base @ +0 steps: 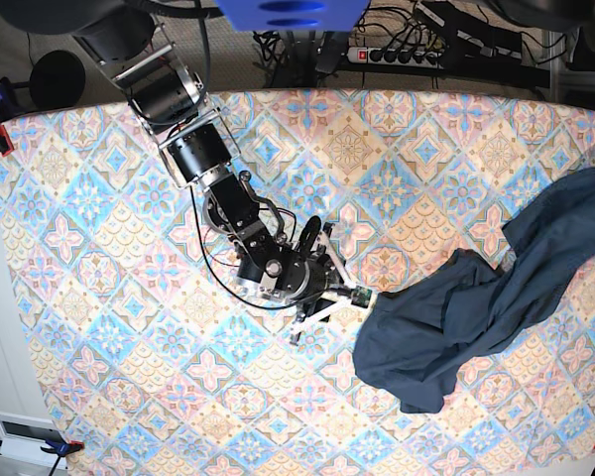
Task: Layout the t-shirt on the table in an organized manner, then fold the t-shirt properly
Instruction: 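Reach the right gripper to the shirt and lift its end with the left gripper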
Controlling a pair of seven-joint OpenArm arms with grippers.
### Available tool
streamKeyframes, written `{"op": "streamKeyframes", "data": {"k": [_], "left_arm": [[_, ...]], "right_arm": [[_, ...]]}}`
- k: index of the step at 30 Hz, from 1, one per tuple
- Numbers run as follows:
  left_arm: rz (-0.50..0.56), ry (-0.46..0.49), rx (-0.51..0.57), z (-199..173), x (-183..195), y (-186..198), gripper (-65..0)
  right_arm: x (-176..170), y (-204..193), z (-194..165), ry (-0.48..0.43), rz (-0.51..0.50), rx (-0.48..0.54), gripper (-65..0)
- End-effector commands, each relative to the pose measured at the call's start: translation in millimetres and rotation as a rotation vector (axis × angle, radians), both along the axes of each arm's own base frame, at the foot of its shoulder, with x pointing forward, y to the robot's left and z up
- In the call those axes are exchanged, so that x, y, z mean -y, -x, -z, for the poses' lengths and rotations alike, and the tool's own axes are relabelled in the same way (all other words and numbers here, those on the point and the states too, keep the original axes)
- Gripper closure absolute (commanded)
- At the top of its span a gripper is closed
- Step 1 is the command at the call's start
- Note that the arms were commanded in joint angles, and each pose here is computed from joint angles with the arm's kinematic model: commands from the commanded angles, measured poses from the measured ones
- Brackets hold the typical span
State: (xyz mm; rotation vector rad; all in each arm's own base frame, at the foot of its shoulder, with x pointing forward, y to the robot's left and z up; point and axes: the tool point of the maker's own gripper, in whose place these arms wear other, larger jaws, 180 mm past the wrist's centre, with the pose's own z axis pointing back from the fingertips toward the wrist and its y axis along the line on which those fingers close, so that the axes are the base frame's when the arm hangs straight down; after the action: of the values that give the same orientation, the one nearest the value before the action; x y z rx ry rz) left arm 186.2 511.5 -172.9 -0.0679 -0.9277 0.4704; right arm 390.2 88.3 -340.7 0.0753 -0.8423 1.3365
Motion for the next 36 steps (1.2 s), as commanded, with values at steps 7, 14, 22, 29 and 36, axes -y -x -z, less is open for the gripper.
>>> {"op": "streamKeyframes", "data": {"k": [7,14,22,29,36], "left_arm": [[0.114,0.037,-0.125,48,34,-17,0.0],[0.085,0.033,-0.194,105,47,-8,0.0],[0.042,0.092,-0.22,139,60,10,-6.5],[0.084,0.1,-0.125,131,91,-9,-22.6],[0.227,0.056,0.085,86,160,-57,-30.9]], "right_arm": [[-29,-4,-26,-0.08,-0.033,0.033,-15.4],[-32,-3,-23,-0.09,-0.038,0.025,-15.4],[-50,6,-9,-0.111,-0.054,-0.036,-15.4],[-67,25,0,-0.06,-0.142,-0.033,-15.4],[-80,39,9,-0.06,-0.206,-0.042,-15.4]]}}
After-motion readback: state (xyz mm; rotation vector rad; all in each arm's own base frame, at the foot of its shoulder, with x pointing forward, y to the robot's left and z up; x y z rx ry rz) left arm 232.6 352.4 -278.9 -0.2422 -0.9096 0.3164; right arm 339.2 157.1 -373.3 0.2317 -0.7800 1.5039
